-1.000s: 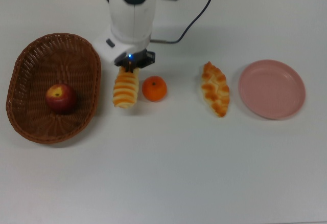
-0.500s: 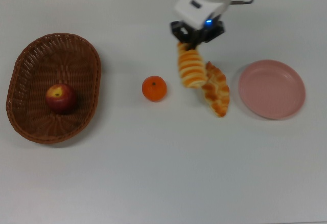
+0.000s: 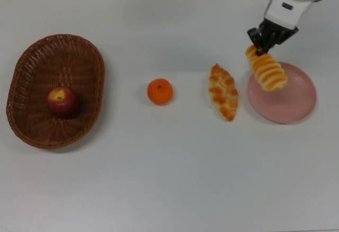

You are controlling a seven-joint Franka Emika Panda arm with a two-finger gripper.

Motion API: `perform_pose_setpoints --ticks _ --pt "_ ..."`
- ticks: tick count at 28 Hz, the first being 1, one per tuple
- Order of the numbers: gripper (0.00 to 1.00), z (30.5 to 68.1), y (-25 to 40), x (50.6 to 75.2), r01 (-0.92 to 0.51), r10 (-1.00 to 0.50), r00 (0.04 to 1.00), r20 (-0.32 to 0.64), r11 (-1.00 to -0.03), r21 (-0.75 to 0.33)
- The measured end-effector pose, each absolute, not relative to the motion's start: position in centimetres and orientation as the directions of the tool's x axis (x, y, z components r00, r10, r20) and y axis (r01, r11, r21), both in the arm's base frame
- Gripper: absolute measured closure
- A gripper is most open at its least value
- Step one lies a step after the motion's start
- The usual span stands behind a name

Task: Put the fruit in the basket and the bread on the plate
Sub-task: 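Carry the striped roll onto the pink plate and release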

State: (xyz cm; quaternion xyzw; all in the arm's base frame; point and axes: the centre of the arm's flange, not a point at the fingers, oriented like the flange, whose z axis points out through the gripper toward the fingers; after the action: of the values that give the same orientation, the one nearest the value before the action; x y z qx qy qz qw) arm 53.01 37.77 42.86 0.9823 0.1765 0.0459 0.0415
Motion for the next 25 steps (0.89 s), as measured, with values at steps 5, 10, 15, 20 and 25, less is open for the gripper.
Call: perform_pose_setpoints --ticks 5,10,15,20,25 --pt "0.93 40.0 39.9 53.0 0.363 0.373 0.923 0.095 -0.926 0.108" --pt "0.93 38.8 41.2 53.3 0.379 0.39 0.914 0.112 -0.919 0.103" --pt "0.93 38.7 42.5 52.8 0.399 0.408 0.905 0.118 -0.912 0.098" --pt "0.85 38.8 44.3 51.3 0.431 0.44 0.89 0.122 -0.898 0.093" --pt "0.69 38.4 45.7 50.1 0.458 0.467 0.876 0.12 -0.883 0.101"
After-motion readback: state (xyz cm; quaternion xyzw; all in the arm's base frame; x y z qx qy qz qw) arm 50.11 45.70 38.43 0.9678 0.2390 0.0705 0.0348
